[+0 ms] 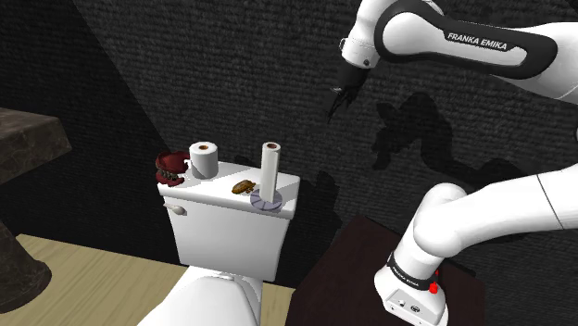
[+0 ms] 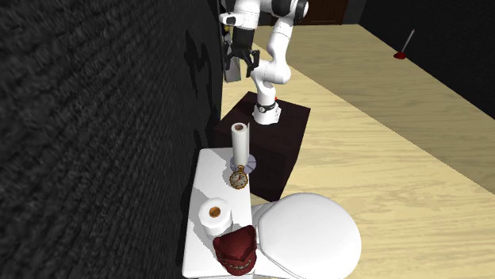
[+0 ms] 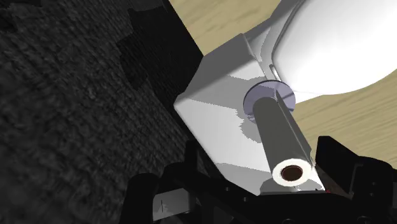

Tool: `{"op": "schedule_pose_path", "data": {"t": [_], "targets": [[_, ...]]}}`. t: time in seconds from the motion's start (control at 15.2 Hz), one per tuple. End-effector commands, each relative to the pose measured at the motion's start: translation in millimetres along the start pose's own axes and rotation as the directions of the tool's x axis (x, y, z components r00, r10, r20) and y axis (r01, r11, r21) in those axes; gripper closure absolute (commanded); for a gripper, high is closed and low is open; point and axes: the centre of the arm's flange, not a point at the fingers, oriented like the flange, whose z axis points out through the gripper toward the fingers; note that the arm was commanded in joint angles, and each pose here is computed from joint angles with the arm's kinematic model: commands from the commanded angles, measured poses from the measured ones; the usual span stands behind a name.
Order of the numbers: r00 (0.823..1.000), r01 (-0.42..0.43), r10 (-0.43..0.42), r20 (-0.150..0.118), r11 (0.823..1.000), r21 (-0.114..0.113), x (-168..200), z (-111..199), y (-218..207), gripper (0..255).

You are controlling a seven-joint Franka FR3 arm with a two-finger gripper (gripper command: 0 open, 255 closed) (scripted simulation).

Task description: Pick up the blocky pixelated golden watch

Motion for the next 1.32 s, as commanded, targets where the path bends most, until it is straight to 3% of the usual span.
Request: {"op": "schedule_pose_path", "data": {"t": [0.0, 0.59, 1.25], "targets": [[1.0, 0.0, 0.0, 0.0, 1.0, 0.0, 0, 0, 0, 0], [0.991, 0.087, -0.087, 0.097, 0.996, 0.008, 76, 93, -43, 0], [0.962, 0.181, -0.182, 0.202, 0.983, 0.027, 145, 205, -97, 0]]}}
